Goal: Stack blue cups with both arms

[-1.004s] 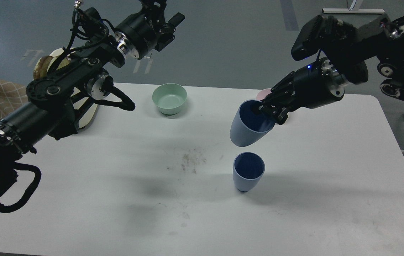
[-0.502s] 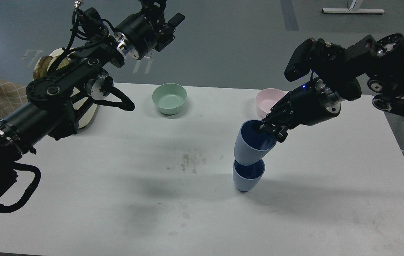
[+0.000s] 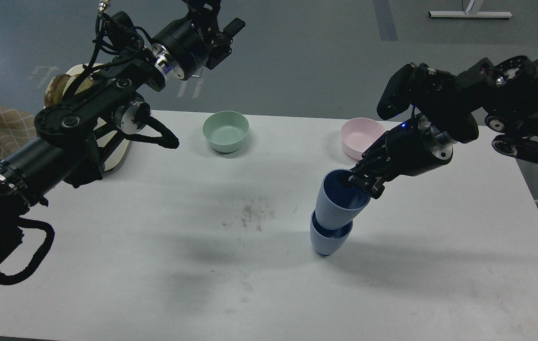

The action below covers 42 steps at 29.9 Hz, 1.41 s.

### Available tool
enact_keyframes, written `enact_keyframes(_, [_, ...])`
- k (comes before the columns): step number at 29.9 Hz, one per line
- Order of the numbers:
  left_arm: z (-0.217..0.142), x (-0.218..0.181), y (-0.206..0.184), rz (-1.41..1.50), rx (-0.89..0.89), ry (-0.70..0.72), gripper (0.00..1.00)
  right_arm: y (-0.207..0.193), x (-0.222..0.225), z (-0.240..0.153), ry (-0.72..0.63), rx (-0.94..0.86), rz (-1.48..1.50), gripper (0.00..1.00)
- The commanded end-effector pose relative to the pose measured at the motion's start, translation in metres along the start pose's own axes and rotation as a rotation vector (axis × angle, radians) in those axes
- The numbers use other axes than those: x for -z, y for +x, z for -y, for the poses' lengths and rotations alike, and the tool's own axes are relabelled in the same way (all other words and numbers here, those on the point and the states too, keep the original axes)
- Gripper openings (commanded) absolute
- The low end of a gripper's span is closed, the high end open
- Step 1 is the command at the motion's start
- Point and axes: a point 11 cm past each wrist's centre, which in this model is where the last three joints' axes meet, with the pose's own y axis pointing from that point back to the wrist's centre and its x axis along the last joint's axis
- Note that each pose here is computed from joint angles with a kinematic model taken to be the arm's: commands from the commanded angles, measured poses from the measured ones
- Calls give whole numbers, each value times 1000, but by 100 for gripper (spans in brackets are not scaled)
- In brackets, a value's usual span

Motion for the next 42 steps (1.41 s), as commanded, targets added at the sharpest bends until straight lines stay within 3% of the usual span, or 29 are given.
enact_keyframes(1, [0,1,0,0,-1,1,98,0,1,1,1,4,-2,0])
enact_keyframes(18, [-1,0,2,2,-7,-1,98,2,4,5,12,8,-9,0])
enact_keyframes(22, [-2,0,4,5,-11,1,98,2,4,5,12,7,-10,6])
enact_keyframes(25, [-3,-1,6,7,-14,0,98,1,4,5,13,9,-8,14])
enact_keyframes(28, [-4,0,7,7,-16,3,98,2,4,5,14,6,-6,30])
enact_keyframes(29, [-4,0,7,7,-16,3,98,2,4,5,14,4,-3,40])
enact_keyframes(32, [-5,1,9,10,-21,6,98,2,4,4,16,1,1,59])
enact_keyframes(40, [-5,1,8,8,-18,6,98,17,0,-5,-1,-46,-5,76])
enact_keyframes(42, [-5,1,9,9,-19,7,98,35,-5,-17,-22,-110,-8,87])
